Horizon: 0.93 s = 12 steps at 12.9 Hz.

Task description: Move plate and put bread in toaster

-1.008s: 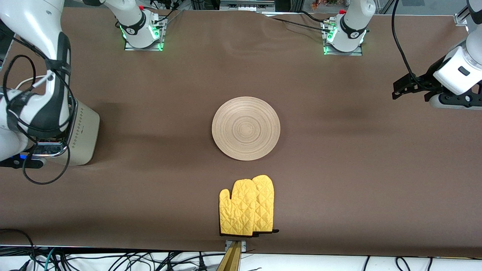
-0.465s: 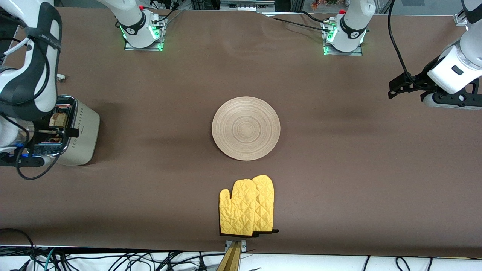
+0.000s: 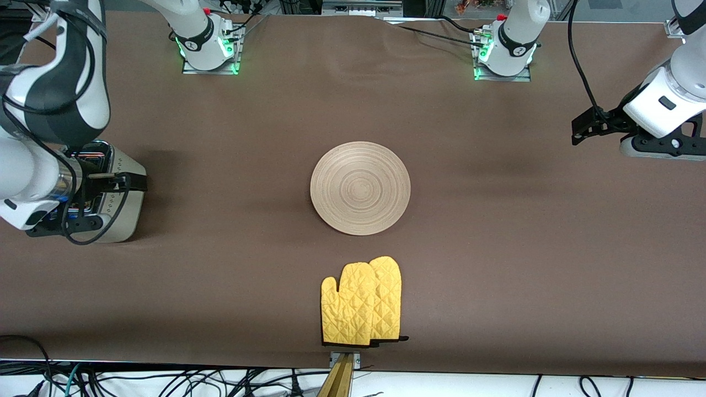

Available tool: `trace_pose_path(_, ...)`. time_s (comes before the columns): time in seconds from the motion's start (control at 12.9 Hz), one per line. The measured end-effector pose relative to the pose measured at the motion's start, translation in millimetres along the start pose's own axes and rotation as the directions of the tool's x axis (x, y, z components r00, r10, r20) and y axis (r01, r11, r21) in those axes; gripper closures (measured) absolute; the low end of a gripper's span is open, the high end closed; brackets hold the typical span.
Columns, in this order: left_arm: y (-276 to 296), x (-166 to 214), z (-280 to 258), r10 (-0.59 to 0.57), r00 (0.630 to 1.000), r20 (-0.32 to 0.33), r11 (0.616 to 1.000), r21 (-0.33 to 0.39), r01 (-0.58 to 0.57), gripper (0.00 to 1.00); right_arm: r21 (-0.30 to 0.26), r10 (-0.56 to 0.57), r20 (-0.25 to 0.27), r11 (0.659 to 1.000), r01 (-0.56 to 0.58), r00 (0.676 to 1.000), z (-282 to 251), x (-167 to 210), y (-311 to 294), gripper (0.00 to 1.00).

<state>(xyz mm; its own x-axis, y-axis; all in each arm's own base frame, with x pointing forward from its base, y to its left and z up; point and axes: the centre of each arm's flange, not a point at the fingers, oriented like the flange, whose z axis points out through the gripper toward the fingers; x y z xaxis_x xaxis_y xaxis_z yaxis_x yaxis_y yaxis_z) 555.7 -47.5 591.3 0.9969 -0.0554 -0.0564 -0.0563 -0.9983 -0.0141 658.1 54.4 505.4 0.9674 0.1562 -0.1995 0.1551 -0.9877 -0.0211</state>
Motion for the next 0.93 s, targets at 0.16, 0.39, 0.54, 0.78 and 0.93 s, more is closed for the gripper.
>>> trace_pose_path(0.16,0.7,0.0,0.0,0.001,1.000,0.000,1.000,0.000,-0.001,0.00,-0.006,-0.018,-0.045,1.000,0.018,0.999,-13.5,-10.5,8.8,0.00)
trace_pose_path(0.39,0.6,0.0,-0.1,0.001,1.000,0.000,1.000,0.000,-0.001,0.00,0.008,0.008,-0.136,1.000,-0.007,0.991,-34.2,-34.6,35.5,0.00)
trace_pose_path(0.54,0.6,0.0,-0.2,0.001,1.000,0.000,1.000,0.001,-0.001,0.00,0.025,0.034,-0.159,0.999,-0.030,0.987,-42.0,-52.4,54.5,0.00)
trace_pose_path(0.78,0.6,0.0,-0.2,0.001,1.000,0.000,1.000,0.001,-0.001,0.00,0.014,0.041,-0.176,0.999,-0.039,0.984,-52.0,-70.5,63.3,0.00)
trace_pose_path(0.93,0.6,0.0,-0.3,0.001,1.000,-0.001,1.000,0.001,-0.001,0.00,-0.002,0.041,-0.177,0.999,-0.042,0.983,-49.8,-78.9,64.6,0.00)
